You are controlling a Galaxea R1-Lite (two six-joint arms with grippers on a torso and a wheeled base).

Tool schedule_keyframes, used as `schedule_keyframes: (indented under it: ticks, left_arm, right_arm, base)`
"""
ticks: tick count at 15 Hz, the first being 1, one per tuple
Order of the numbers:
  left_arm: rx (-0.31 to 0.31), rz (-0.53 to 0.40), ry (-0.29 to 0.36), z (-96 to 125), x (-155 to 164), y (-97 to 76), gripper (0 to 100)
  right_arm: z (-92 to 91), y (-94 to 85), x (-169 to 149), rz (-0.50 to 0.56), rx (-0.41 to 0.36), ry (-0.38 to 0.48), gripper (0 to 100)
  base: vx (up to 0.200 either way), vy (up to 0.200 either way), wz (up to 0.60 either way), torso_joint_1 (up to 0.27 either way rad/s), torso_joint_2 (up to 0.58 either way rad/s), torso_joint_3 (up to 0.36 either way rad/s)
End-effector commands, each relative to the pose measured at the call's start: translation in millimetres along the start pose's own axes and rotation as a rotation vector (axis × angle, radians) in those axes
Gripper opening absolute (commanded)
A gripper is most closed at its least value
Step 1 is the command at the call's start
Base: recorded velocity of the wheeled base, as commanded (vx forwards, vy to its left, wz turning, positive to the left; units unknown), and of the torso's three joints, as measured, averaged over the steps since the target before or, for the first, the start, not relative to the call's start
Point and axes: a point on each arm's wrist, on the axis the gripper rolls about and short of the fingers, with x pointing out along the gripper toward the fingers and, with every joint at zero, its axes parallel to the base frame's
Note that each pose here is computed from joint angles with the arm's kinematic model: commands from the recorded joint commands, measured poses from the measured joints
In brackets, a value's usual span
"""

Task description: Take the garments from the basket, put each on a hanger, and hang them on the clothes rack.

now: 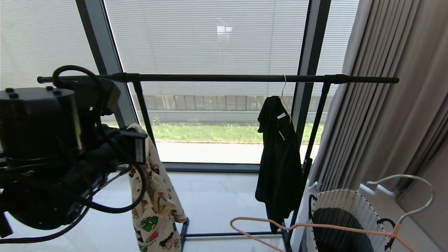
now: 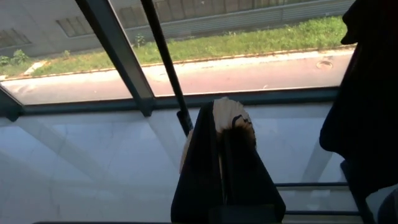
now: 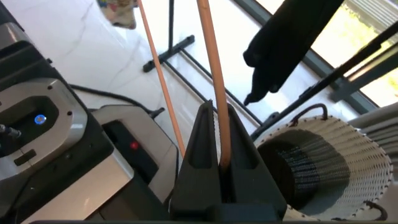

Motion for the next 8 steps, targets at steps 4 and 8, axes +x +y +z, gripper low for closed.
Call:
schedule_keyframes:
  ticks: [4,8]
  left_arm:
    - [-0.021,-0.004,0.041,5.2,50.4,-84.3,0]
    - [-0.03,0.006,0.033,9.9,59.2,-90.3,0]
  right_arm:
    - [26.7,-10.0,36.4,0.014,0.004,-0.02,0]
    - [43.0,-18.9,72.4,0.012,0.007,-0.045,0]
  base:
    - [0.0,0.0,0.0,0.0,0.0,0.0]
    - [0.0,0.0,0.0,0.0,0.0,0.0]
